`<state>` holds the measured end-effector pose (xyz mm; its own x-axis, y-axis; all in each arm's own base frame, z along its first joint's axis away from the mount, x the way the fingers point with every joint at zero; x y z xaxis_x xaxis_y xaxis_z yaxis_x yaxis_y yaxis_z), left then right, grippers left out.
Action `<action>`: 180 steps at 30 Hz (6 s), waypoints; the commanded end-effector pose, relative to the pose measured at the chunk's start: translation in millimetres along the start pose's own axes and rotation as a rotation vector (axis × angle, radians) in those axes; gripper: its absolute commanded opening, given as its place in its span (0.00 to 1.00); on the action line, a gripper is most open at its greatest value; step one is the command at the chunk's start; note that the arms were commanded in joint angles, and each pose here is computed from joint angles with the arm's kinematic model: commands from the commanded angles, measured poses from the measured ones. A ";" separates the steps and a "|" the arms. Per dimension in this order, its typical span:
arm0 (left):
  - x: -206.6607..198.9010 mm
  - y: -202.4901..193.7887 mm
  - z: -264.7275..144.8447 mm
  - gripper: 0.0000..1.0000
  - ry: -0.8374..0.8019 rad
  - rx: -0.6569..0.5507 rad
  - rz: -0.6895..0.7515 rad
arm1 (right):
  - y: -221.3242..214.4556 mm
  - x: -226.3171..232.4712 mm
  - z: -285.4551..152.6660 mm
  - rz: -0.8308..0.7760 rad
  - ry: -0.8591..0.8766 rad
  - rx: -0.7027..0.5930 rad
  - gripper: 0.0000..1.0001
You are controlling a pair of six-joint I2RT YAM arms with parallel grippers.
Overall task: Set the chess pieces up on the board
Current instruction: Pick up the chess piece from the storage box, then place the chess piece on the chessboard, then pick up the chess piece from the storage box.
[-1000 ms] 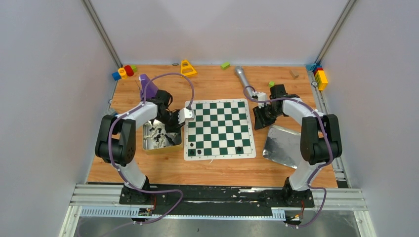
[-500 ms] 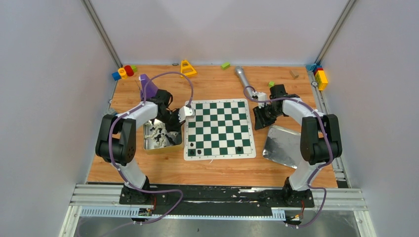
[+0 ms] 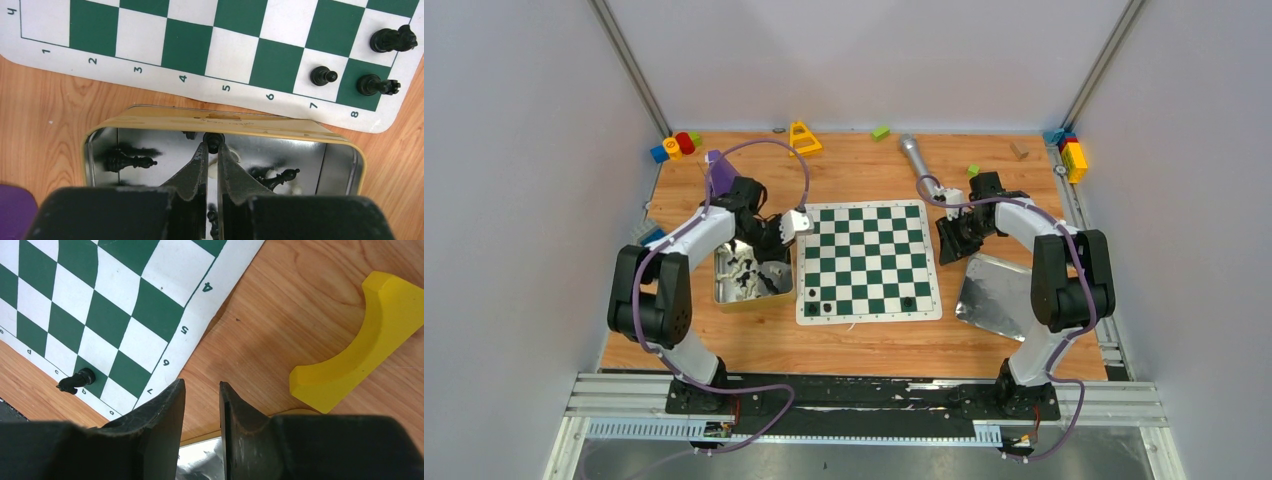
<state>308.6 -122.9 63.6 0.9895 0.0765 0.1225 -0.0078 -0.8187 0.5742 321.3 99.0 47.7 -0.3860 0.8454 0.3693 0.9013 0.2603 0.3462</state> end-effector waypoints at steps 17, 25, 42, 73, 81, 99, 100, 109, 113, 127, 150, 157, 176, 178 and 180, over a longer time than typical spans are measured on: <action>-42.2 76.1 -31.8 0.00 -0.027 -0.047 0.141 | 11.2 3.5 -6.0 -0.018 0.017 -0.028 0.32; -56.5 100.6 15.4 0.00 -0.099 -0.078 0.197 | 11.9 4.9 -8.3 -0.024 0.018 -0.035 0.32; -72.0 88.7 64.5 0.02 -0.186 -0.019 0.166 | 10.2 3.8 -7.0 -0.027 0.017 -0.028 0.32; -75.8 79.2 65.5 0.24 -0.186 0.062 0.150 | 7.6 3.2 -4.1 -0.023 0.022 -0.012 0.32; -64.5 96.8 39.0 0.35 -0.110 0.049 0.152 | 7.8 2.7 -3.6 -0.023 0.023 -0.009 0.32; -9.8 66.5 -70.6 0.41 0.167 0.074 -0.172 | 25.3 15.6 -17.4 -0.037 0.057 -0.083 0.31; -8.1 57.2 -76.2 0.41 0.184 0.092 -0.216 | 26.7 16.9 -19.3 -0.039 0.061 -0.090 0.31; 1.6 -11.2 -108.5 0.51 0.317 0.260 -0.439 | 35.9 26.7 -30.7 -0.066 0.084 -0.144 0.34; 7.7 -31.9 -110.4 0.59 0.352 0.306 -0.528 | 38.1 27.8 -34.5 -0.086 0.080 -0.163 0.38; 8.7 -41.0 -79.9 0.57 0.247 0.218 -0.466 | 35.7 28.3 -41.9 -0.161 0.062 -0.239 0.39; -16.5 -42.8 -22.1 0.54 -0.046 0.298 -0.083 | 23.9 18.0 -24.2 -0.123 0.066 -0.174 0.37; -17.3 -52.0 -14.2 0.57 -0.050 0.313 -0.061 | 21.2 16.7 -20.1 -0.113 0.069 -0.155 0.36; -15.6 -55.3 -2.8 0.52 -0.023 0.287 -0.053 | 17.2 13.4 -14.1 -0.098 0.073 -0.126 0.36; -17.7 -53.3 -3.4 0.53 -0.031 0.276 -0.048 | 16.3 13.0 -13.0 -0.095 0.073 -0.120 0.36; -20.0 -51.6 -3.4 0.53 -0.044 0.267 -0.043 | 15.5 12.2 -11.7 -0.092 0.071 -0.114 0.36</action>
<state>293.5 -72.5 31.7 0.9901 0.1231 0.0682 0.0979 -0.9506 0.2945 321.4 107.3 65.6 -0.4623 0.7941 0.3945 0.8481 0.2661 0.4581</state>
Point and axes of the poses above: each gripper's point midway between its finger pads, its own z axis out along the fingers, its own x axis along the line the jaws close on, y = z × x, the point moved 1 cm from there along -z, back along the fingers, and after that the axes turned 11 degrees about z, right-handed, at the moved point
